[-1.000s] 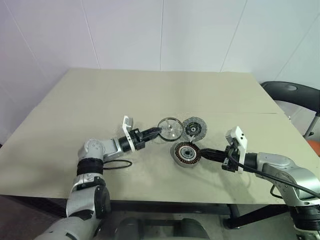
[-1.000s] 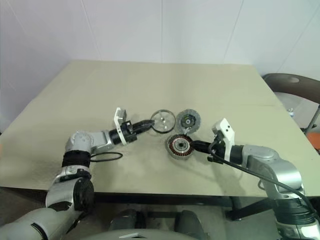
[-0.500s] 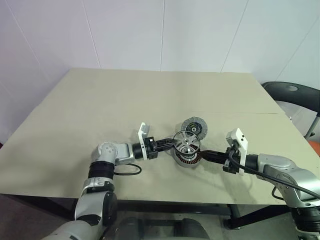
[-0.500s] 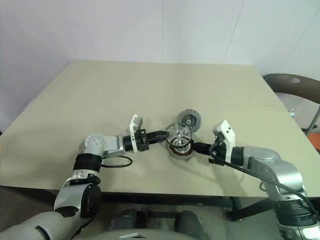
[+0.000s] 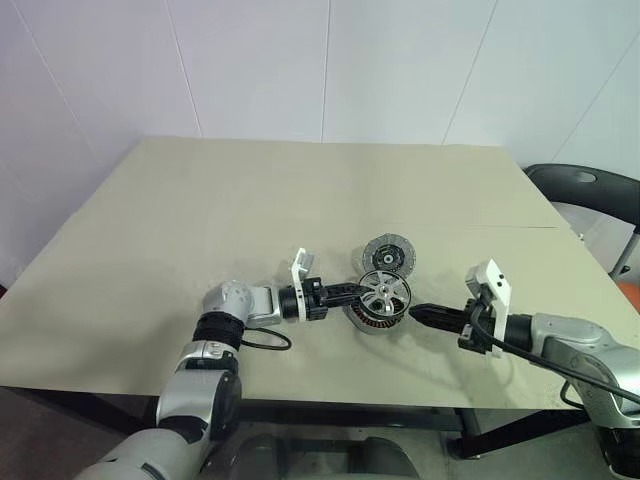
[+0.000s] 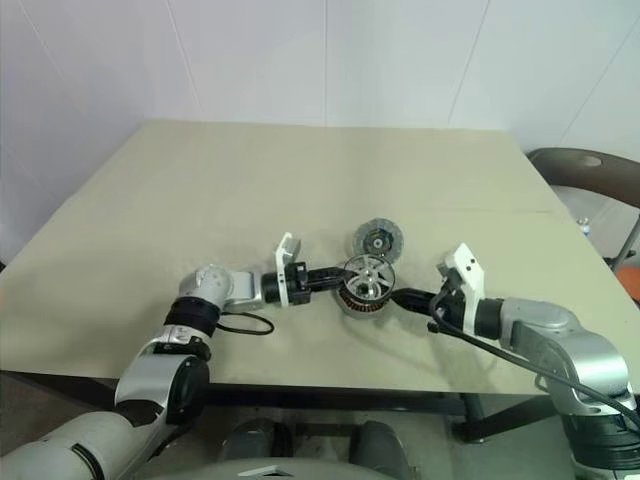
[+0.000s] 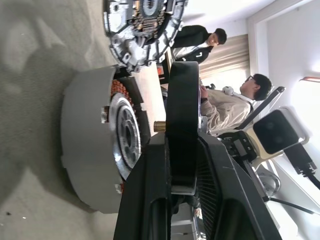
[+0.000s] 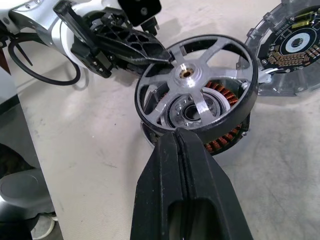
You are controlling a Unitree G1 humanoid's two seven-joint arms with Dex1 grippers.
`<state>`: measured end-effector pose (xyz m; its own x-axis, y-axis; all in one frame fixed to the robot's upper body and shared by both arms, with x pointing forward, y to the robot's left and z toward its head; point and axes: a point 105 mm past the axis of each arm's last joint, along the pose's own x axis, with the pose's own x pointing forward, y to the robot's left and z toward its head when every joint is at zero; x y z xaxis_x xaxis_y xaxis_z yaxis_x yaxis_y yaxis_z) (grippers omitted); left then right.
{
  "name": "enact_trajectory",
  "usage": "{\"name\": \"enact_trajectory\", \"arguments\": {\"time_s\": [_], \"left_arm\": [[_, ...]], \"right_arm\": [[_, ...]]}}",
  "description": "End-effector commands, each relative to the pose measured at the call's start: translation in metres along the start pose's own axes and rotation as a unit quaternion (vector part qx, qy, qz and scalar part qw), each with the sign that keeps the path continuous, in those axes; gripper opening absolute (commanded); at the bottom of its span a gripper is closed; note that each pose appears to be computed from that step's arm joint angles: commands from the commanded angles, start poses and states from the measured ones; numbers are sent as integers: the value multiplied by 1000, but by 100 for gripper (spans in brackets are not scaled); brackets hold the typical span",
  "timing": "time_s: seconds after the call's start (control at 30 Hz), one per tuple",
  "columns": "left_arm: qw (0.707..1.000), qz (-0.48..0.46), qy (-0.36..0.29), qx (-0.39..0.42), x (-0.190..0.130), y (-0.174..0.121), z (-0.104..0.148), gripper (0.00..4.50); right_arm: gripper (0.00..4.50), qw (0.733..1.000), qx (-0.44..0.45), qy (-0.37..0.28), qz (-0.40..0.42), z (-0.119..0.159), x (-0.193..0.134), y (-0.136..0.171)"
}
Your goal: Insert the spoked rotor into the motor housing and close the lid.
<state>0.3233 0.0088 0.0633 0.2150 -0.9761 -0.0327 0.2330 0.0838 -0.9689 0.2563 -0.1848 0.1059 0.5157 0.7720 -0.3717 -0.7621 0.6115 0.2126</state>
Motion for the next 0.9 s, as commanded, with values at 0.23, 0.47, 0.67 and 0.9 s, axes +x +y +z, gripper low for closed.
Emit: {"name": "enact_trajectory", "arguments": {"time_s": [0.23,0.47,0.67,0.9], "left_arm": [[1000,-8,9,16,4,-7,5,41],[1000,-4,2,21,0,-7,8,41],[1000,-4,0,23,-1,-8,9,41],[1000,1,3,22,-3,-6,7,41]], "right_arm": [[0,1000,-20,-14,-9,10,-7,4],[0,1000,-20,-15,-11,11,-5,1],[0,1000,-21,-14,-9,12,-3,1],[0,1000,-19,-14,-9,10,-3,0]]}}
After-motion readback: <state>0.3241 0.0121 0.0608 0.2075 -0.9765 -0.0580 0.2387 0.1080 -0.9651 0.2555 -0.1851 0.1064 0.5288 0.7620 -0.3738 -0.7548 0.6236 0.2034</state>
